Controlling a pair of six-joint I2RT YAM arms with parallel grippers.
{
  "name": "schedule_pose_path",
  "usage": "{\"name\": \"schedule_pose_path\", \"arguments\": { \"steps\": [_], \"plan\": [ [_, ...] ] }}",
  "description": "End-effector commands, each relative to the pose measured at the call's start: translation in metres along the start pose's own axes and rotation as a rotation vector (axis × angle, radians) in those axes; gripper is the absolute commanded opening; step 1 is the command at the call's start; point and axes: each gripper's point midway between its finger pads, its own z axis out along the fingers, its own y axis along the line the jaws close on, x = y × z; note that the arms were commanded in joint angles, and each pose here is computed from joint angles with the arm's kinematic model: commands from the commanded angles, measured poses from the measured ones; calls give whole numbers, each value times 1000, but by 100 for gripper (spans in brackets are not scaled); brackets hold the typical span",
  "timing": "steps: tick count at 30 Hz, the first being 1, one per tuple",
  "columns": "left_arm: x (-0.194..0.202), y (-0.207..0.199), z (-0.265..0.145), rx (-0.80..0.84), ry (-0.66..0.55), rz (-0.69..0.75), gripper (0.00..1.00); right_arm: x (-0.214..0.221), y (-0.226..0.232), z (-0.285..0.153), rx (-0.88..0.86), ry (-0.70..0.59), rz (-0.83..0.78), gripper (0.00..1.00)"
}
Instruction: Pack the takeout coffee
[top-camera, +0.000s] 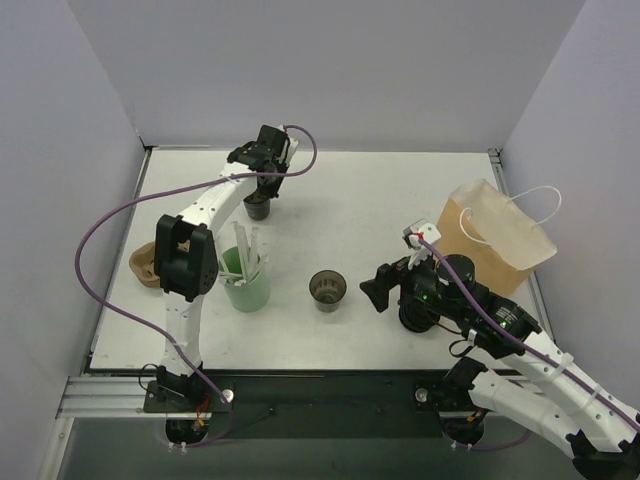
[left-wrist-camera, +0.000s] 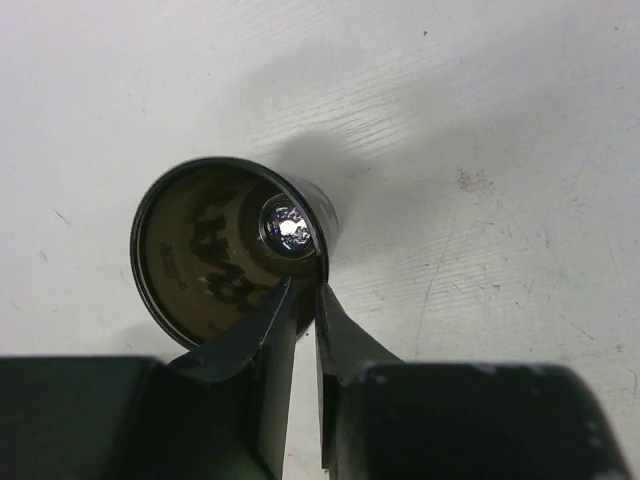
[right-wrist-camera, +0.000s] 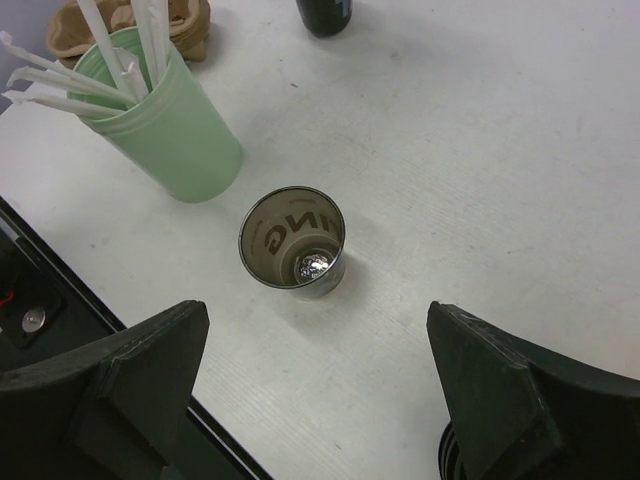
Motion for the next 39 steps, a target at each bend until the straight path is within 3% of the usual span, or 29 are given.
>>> {"name": "schedule_pose_path", "arguments": {
  "steps": [1, 6, 9, 11, 12, 15, 16, 18, 20, 21, 22, 24, 26, 31, 39],
  "plan": [
    [-19, 4, -5, 1, -48, -28, 25, -12, -8, -14, 69, -11, 21, 97],
    [-28, 11, -22, -23, -70, -32, 35, -13, -20, -25, 142, -22, 64, 96],
    [-50, 18, -58, -17, -149, -86, 41, -1, -31, -30, 210, 33, 70, 96],
    [-65, 17, -96, 9, -216, -100, 58, 11, -49, -39, 318, 90, 82, 95],
    [-67, 15, -107, 29, -231, -104, 61, 15, -54, -41, 350, 111, 84, 94],
    [-66, -3, -155, 160, -287, -110, 68, 35, -69, -47, 442, 214, 57, 85],
    [-67, -3, -185, 193, -334, -140, 69, 43, -71, -44, 454, 254, 49, 77],
    [-45, -22, -194, 297, -318, -151, 73, 56, -77, -44, 491, 310, 57, 69],
    [-32, -25, -234, 348, -391, -165, 78, 69, -82, -40, 519, 369, 79, 62],
    [-4, -39, -226, 396, -336, -170, 81, 74, -84, -38, 523, 392, 91, 60],
    [3, -38, -258, 426, -408, -174, 84, 82, -89, -36, 549, 428, 109, 56],
    [36, -52, -262, 485, -386, -178, 87, 90, -91, -32, 553, 466, 140, 51],
    [54, -49, -295, 510, -461, -183, 89, 98, -97, -27, 580, 494, 157, 45],
    [111, -48, -324, 544, -562, -209, 90, 130, -101, -18, 554, 602, 226, 40],
    [146, -56, -354, 639, -654, -269, 90, 143, -102, -15, 529, 657, 297, 37]
  ]
}}
